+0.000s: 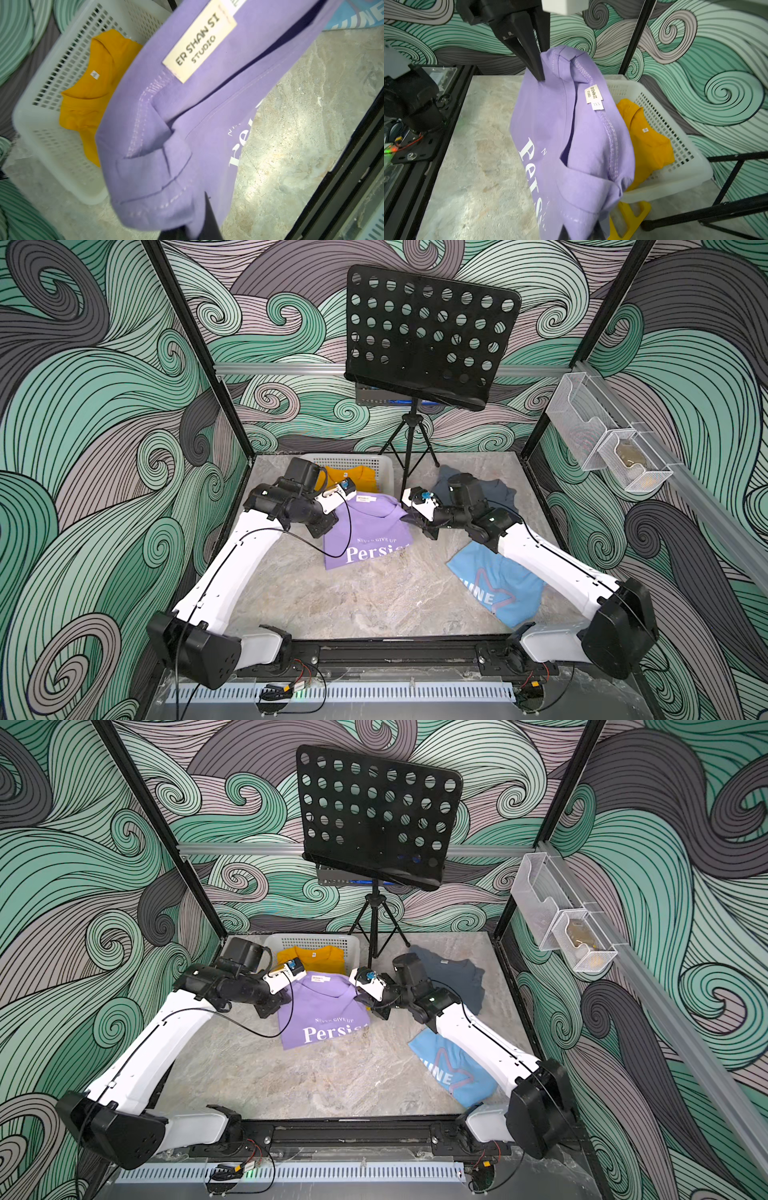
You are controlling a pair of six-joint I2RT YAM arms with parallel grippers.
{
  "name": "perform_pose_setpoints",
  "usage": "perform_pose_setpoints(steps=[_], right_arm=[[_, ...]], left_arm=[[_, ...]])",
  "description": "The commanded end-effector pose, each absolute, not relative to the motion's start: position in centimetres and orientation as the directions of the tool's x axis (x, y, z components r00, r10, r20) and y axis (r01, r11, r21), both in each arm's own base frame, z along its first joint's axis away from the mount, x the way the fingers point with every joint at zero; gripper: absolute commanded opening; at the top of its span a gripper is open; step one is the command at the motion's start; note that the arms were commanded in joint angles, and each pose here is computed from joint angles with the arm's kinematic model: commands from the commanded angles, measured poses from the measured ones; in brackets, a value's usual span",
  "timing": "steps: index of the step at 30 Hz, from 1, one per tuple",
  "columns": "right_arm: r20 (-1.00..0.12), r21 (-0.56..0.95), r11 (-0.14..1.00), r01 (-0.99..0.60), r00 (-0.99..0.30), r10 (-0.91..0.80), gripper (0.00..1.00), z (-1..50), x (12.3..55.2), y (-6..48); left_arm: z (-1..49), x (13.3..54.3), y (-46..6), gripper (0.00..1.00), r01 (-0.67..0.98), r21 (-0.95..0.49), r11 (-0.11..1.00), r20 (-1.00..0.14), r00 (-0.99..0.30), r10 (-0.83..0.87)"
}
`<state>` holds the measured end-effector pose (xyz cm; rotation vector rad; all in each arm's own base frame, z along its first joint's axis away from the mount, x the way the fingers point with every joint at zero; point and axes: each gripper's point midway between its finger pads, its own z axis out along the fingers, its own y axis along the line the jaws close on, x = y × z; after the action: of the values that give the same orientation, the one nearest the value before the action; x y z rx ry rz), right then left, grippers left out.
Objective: Put the folded t-shirts into the basket
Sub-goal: Pick up the T-shirt from the center of the board, then place the T-shirt in the bin.
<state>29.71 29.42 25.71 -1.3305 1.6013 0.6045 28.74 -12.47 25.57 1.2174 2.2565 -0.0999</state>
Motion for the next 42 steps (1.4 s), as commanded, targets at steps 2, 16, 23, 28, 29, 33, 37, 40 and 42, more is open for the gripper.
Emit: perform_pose_setpoints(steps=[2,16,23,28,29,33,37,40,42], right_arm=[[-0.917,-0.171,0.314,-0.934,0.034,-0.398,0.00,30.3,30.9,31.6],[-0.942,-0.154,0.579,-0.801,-0.058,-0.331,0.00,32.9,43.6,35.7],[-0.933,-0.131,0.591,-0.796,-0.103,-0.345,0.00,29.8,46.6,37.6],[-0.914,-0.120,0.585,-0.802,-0.140,-0.380,0.00,27.0,47.5,38.3],[-0.911,-0.117,0.583,-0.804,-0.146,-0.385,0.00,26.6,47.5,38.3],[-0.902,-0.089,0.573,-0.815,-0.178,-0.393,0.00,25.3,46.7,38.4],[-0.898,-0.055,0.574,-0.817,-0.211,-0.385,0.00,24.6,45.7,38.2],[-0.893,-0.038,0.585,-0.810,-0.236,-0.384,0.00,23.6,45.5,37.9],[-0.887,-0.033,0.595,-0.803,-0.251,-0.388,0.00,22.8,45.6,37.8]], left_arm=[[28.3,29.1,-9.1,0.00,0.743,0.278,0.608,-0.435,-0.467,0.770],[32.0,44.4,-4.7,0.00,0.537,0.418,0.733,-0.476,-0.557,0.680],[29.7,48.7,-4.5,0.00,0.515,0.423,0.746,-0.479,-0.572,0.666],[27.6,49.9,-4.8,0.00,0.528,0.397,0.751,-0.469,-0.586,0.660],[27.3,50.0,-4.8,0.00,0.533,0.393,0.749,-0.464,-0.588,0.662],[26.2,49.2,-4.6,0.00,0.561,0.379,0.736,-0.421,-0.603,0.677],[24.9,48.1,-4.2,0.00,0.599,0.360,0.715,-0.361,-0.617,0.699],[23.5,48.1,-3.9,0.00,0.614,0.356,0.705,-0.326,-0.625,0.709],[22.6,48.4,-3.8,0.00,0.616,0.357,0.702,-0.310,-0.631,0.711]])
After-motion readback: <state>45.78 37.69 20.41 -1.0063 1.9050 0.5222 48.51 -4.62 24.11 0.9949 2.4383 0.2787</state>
